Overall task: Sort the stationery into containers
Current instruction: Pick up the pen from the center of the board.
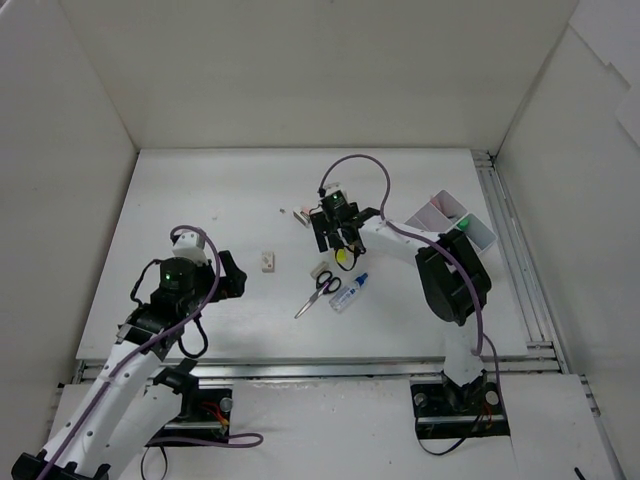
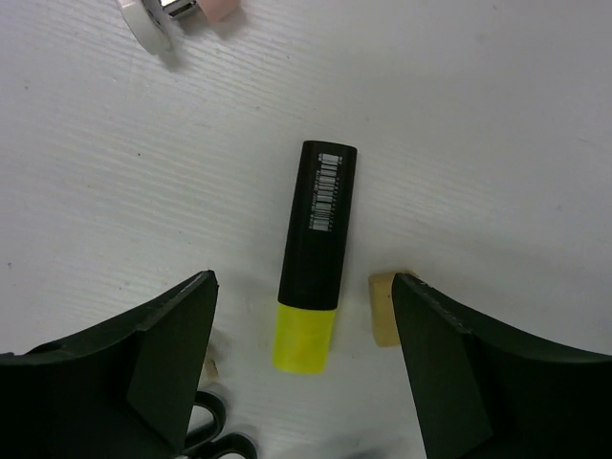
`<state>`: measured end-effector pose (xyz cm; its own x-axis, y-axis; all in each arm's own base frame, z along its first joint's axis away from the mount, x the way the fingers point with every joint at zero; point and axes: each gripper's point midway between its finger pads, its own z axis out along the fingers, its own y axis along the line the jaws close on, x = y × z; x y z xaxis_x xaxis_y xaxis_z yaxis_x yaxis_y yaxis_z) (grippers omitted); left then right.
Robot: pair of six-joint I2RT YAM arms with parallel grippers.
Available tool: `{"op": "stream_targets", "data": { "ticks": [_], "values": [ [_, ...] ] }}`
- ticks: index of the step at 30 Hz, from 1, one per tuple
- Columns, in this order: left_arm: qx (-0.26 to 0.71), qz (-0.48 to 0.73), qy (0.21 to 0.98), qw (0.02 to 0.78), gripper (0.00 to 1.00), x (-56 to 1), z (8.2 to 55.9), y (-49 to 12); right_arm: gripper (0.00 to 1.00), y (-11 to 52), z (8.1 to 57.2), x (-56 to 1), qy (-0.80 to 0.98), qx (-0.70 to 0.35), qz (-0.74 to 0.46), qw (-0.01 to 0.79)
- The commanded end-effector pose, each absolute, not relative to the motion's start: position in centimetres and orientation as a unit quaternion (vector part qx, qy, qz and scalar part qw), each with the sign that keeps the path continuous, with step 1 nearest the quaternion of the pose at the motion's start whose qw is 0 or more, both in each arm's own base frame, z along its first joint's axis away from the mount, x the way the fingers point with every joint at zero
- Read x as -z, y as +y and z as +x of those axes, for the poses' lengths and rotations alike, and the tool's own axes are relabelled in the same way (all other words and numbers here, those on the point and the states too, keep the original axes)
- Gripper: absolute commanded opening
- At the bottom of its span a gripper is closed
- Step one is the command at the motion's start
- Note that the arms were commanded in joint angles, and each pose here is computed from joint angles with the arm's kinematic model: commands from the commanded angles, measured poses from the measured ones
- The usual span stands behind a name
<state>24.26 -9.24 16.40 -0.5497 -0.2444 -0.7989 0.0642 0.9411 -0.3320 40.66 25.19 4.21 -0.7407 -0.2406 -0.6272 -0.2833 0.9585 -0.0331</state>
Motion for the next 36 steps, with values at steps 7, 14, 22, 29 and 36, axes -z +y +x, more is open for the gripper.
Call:
{"op": "stream_targets", "data": {
  "ticks": [7,14,22,29,36],
  "values": [
    [0.164,-0.063,0.858,0.483,0.99,-17.3,24.6,-9.0,0.5,27.3,42.3,-3.3,0.929,-0.045,-0.151,0.334],
    [0.157,-0.064,0.857,0.486,0.99,-17.3,24.5,-8.7,0.47,25.8,40.7,-2.0,0.94,-0.029,-0.144,0.308],
    [0.156,-0.058,0.853,0.495,0.99,-18.0,24.8,-8.7,0.05,25.3,40.5,-5.0,0.923,-0.021,-0.19,0.334],
    [0.155,-0.053,0.851,0.5,0.99,-18.5,24.9,-8.7,0.0,25.1,44.2,-17.3,0.837,0.023,-0.299,0.457],
    [0.158,-0.059,0.85,0.499,0.99,-18.5,24.7,-8.7,0.0,20.1,45.1,-25.9,0.638,0.185,-0.583,0.467]
  ]
}}
